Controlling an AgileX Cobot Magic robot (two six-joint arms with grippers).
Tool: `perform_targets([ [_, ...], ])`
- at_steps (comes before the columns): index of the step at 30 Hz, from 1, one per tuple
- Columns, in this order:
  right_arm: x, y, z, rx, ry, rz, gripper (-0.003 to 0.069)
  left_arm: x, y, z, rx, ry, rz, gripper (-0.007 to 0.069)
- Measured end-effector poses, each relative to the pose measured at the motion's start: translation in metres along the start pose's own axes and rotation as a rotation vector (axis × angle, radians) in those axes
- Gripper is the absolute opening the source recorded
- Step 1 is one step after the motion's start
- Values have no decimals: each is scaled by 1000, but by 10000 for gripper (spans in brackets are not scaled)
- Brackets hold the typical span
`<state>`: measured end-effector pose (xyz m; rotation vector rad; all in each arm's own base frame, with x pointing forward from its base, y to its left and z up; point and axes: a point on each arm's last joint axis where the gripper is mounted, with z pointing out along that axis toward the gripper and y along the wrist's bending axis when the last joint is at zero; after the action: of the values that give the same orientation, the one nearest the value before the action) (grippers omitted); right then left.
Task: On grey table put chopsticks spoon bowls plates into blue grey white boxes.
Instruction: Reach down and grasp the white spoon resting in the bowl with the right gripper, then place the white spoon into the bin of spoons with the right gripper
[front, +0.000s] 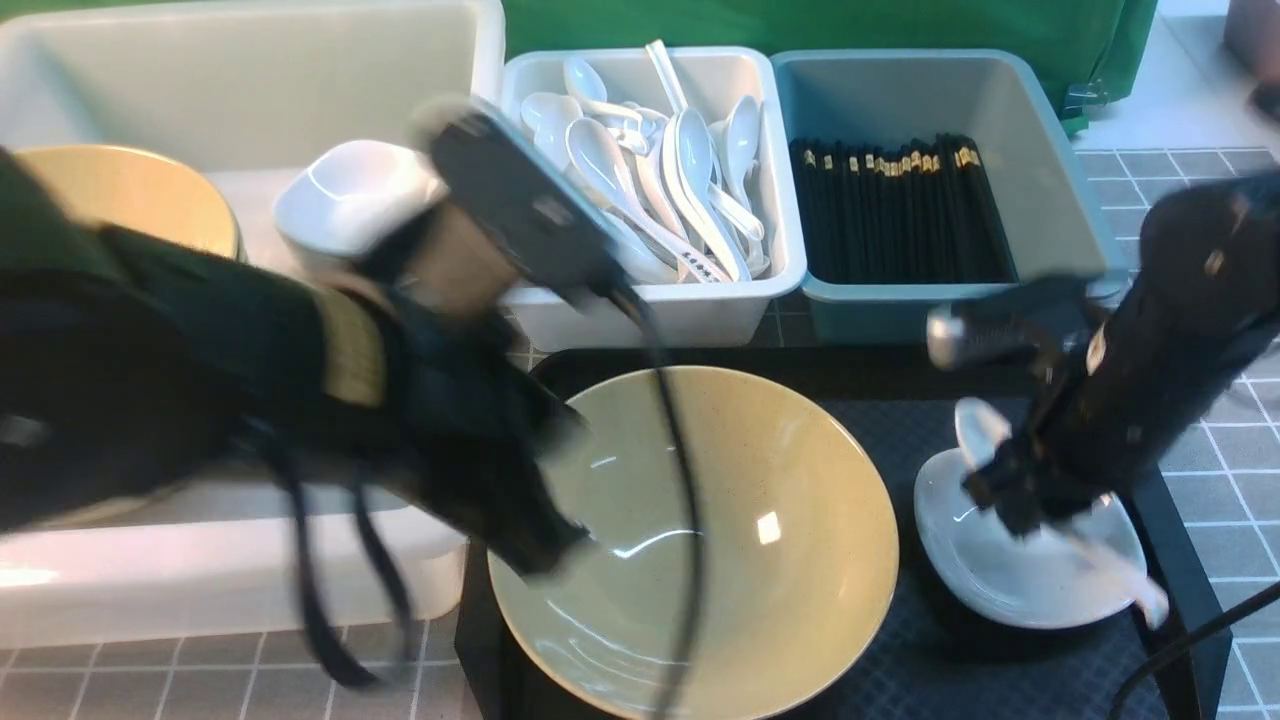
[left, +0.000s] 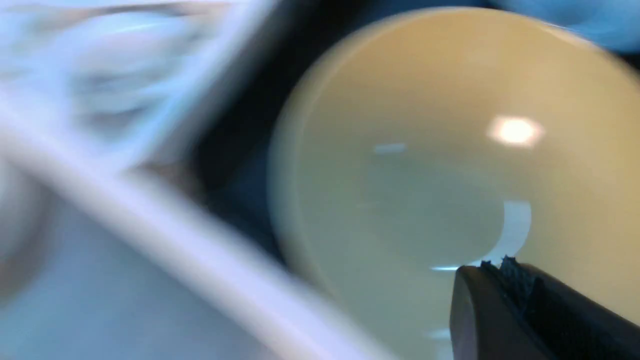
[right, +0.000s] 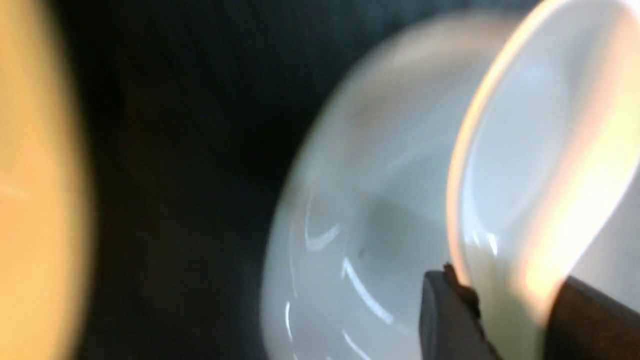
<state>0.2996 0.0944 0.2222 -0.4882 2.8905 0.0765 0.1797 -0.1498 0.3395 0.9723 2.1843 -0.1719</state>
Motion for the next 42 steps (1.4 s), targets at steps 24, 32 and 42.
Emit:
perform_targets([
  [24, -214, 43, -54, -137, -679, -37, 251, 6, 66, -13, 133, -213, -171, -8],
  [32, -233, 45, 1, -146, -635, -30, 330, 10, 73, 30, 196, -114, -214, -8],
  [42, -221, 44, -35, -144, -518, -103, 571, 10, 79, 51, 221, -54, -258, -8],
])
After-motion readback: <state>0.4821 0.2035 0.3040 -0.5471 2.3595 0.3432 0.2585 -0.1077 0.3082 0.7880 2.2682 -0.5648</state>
